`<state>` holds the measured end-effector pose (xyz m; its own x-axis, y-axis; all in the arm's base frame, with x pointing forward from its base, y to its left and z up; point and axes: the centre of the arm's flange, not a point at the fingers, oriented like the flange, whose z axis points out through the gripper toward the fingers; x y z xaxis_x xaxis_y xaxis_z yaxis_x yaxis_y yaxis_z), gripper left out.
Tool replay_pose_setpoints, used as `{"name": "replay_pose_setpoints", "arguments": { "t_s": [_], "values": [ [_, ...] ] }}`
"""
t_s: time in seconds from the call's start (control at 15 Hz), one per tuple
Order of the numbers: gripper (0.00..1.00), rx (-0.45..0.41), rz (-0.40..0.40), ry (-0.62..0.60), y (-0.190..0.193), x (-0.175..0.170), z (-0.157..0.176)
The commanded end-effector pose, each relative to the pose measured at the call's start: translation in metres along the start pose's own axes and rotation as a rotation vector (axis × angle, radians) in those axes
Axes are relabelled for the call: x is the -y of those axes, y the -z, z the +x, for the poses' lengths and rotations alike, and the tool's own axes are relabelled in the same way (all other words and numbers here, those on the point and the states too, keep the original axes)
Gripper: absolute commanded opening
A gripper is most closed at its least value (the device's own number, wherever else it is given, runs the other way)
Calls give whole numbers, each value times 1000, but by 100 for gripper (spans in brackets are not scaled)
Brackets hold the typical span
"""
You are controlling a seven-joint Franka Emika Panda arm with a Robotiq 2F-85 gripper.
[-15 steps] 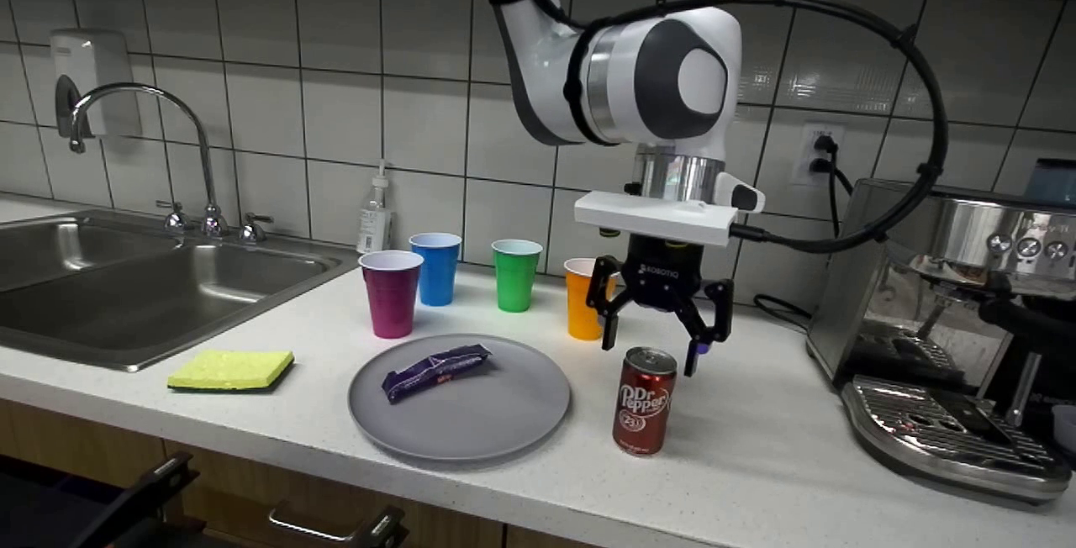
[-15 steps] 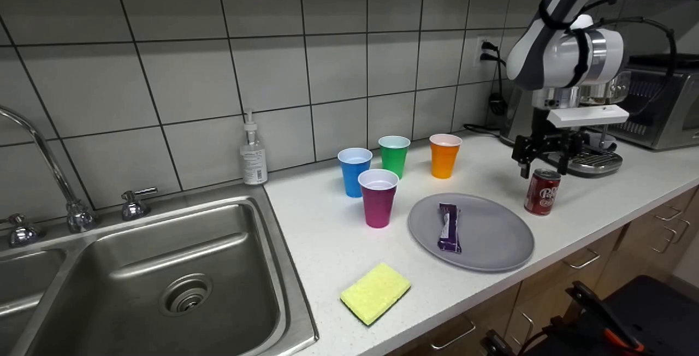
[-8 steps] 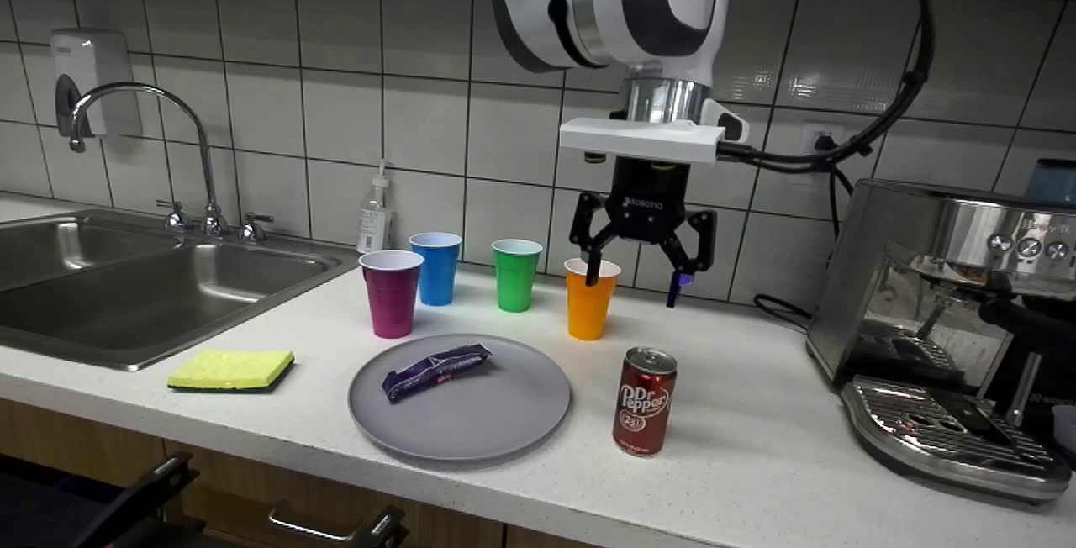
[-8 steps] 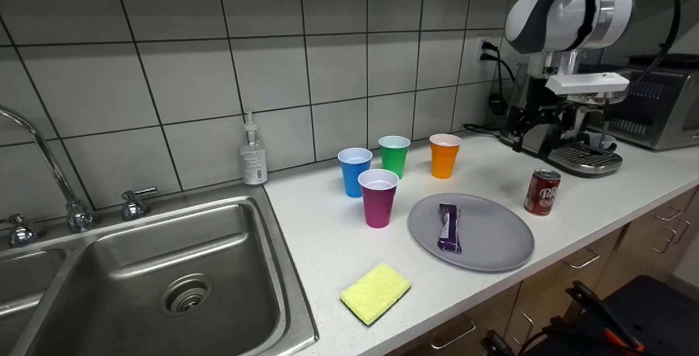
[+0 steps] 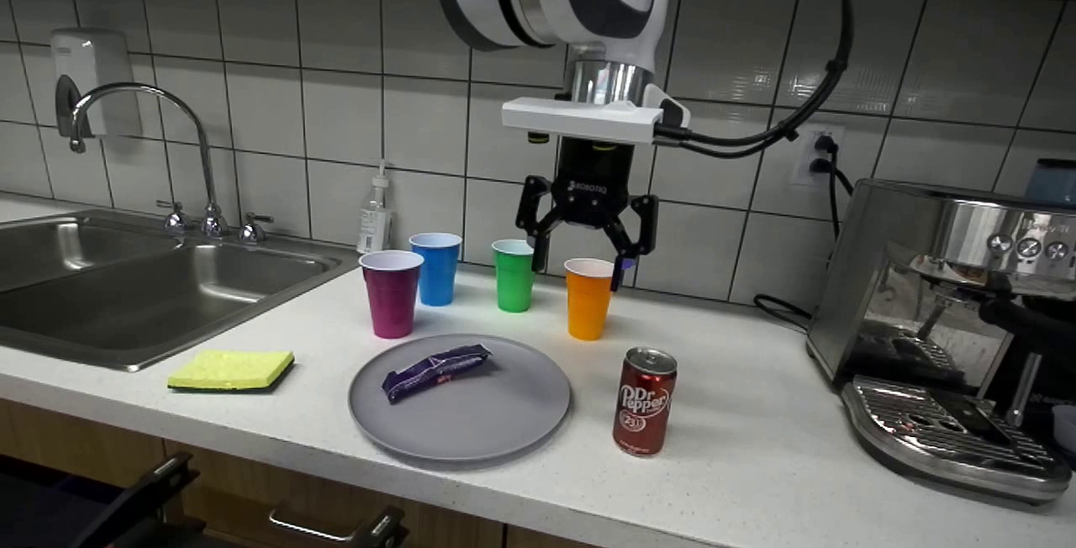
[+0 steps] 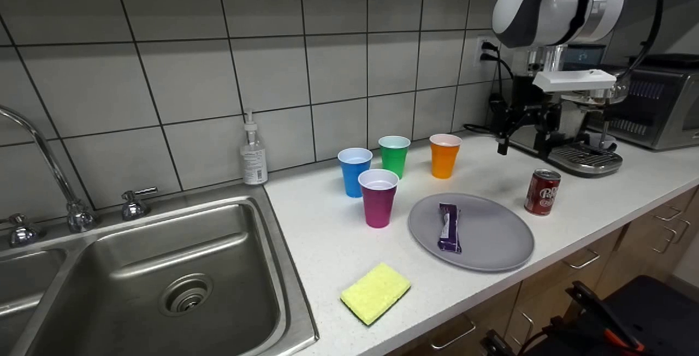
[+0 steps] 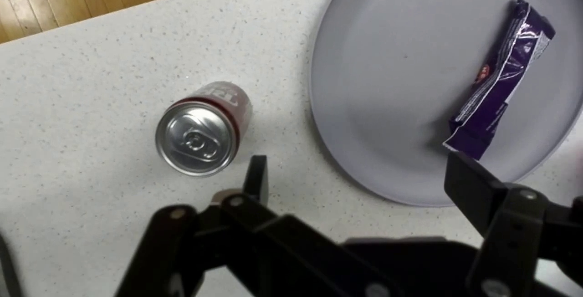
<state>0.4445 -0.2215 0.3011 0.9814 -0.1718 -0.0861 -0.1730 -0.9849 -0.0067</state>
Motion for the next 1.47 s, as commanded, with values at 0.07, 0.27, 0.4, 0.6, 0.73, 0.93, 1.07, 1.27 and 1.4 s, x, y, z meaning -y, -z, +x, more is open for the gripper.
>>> {"name": "replay_pose_setpoints", "arguments": {
  "t_s": [0.07, 0.27, 0.4, 0.6, 0.73, 0.93, 1.07, 1.27, 1.4],
  "values": [
    [100, 11, 0, -22, -16, 39, -15],
    [100, 11, -18, -39, -30, 61, -18],
    [100, -2, -30, -54, -38, 75, -20],
    [100, -18, -49, -75, -50, 93, -23],
    [100, -23, -61, -84, -57, 104, -25],
    [100, -19, -72, -94, -67, 121, -25],
    [100, -8, -69, -101, -72, 130, -23],
    [100, 3, -69, -118, -84, 140, -20],
    [100, 6, -72, -132, -92, 144, -18]
  ]
}}
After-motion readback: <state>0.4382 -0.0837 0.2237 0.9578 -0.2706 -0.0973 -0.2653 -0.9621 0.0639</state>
